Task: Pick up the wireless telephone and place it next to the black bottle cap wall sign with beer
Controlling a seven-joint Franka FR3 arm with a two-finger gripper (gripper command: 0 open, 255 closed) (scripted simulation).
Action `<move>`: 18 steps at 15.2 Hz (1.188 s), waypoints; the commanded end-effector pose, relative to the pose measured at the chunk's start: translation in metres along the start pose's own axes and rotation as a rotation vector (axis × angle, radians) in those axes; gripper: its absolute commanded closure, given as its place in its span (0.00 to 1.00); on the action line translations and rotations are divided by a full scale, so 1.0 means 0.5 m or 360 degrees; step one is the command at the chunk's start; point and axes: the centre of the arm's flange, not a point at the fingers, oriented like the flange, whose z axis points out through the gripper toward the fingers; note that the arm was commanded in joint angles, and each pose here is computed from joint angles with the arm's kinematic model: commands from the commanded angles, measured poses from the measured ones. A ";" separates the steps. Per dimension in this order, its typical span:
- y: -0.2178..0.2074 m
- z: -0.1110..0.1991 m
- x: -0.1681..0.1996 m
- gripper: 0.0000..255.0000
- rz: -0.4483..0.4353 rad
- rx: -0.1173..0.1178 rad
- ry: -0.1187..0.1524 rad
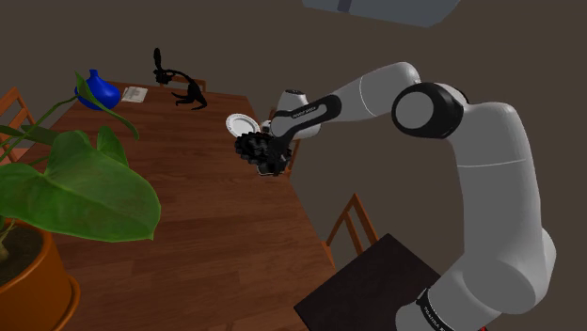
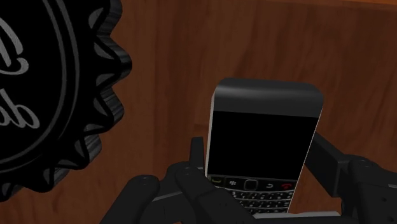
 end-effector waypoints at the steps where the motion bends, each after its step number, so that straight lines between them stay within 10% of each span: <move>1: 0.000 0.019 -0.001 1.00 0.0000 -0.0001 0.0000; 18: -0.005 0.120 -0.004 1.00 0.0000 -0.0001 0.0000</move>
